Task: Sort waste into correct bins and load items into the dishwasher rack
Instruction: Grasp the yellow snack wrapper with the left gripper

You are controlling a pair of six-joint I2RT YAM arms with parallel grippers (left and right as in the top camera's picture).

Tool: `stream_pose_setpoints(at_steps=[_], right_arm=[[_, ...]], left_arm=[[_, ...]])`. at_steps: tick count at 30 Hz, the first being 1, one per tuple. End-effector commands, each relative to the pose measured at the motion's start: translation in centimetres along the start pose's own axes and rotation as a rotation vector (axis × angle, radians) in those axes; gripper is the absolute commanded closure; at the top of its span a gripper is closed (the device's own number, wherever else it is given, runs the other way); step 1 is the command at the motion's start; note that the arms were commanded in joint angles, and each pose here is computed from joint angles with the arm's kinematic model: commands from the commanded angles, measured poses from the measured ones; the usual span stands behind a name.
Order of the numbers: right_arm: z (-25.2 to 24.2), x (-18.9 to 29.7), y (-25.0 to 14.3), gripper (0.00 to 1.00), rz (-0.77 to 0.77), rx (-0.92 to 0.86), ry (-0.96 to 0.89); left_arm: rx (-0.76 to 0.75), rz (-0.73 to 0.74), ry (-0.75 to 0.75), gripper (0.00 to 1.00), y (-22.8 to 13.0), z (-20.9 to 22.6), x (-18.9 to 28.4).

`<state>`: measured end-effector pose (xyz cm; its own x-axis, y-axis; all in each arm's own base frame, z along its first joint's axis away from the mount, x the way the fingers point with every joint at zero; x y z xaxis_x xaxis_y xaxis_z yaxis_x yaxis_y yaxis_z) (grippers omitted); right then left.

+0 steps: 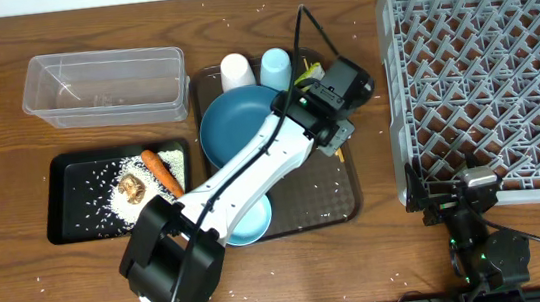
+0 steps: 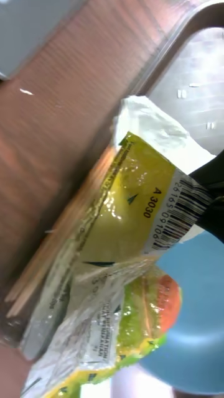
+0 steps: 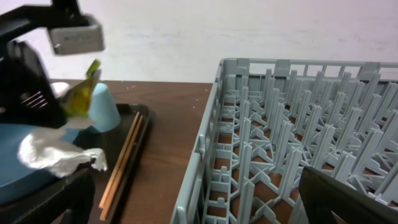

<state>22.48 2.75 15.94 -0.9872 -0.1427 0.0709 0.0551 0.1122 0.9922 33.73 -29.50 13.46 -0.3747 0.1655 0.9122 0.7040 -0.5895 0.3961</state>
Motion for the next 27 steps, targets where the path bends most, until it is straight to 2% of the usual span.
stream_pose_setpoints(at_steps=[1,7,8,10,11,12,24,27], right_arm=[[-0.5,0.0,-0.1,0.01,0.003,-0.015,-0.024],[-0.5,0.0,-0.1,0.01,0.003,-0.015,-0.024],[-0.5,0.0,-0.1,0.01,0.003,-0.015,-0.024],[-0.5,0.0,-0.1,0.01,0.003,-0.015,-0.024],[-0.5,0.0,-0.1,0.01,0.003,-0.015,-0.024],[-0.5,0.0,-0.1,0.01,0.003,-0.015,-0.024],[-0.5,0.0,-0.1,0.01,0.003,-0.015,-0.024],[-0.5,0.0,-0.1,0.01,0.003,-0.015,-0.024]], left_arm=[[0.034,0.04,0.019,0.94,-0.9,0.8,0.8],[0.025,0.123,0.025,0.94,-2.8,0.9,1.0],[0.024,0.129,0.026,0.87,-2.9,0.9,1.0],[0.023,0.135,0.026,0.83,-3.1,0.9,1.0],[0.023,0.136,0.026,0.76,-3.1,0.9,1.0],[0.023,0.136,0.026,0.75,-3.1,0.9,1.0],[0.023,0.138,0.026,0.75,-3.1,0.9,1.0],[0.028,0.116,0.0,0.58,-2.6,0.5,1.0]])
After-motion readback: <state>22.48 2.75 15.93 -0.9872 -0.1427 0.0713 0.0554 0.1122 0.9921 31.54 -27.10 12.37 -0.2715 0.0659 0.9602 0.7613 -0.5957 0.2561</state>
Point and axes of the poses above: each gripper's point midway between its finger pads, its own x axis back along the fingers, its own z axis along the line the jaws close on, y = z × x, the point moved 2 cm from there along x, back along the fingers, and after that the axes turned 9 degrees about x, right-handed, at the moved point
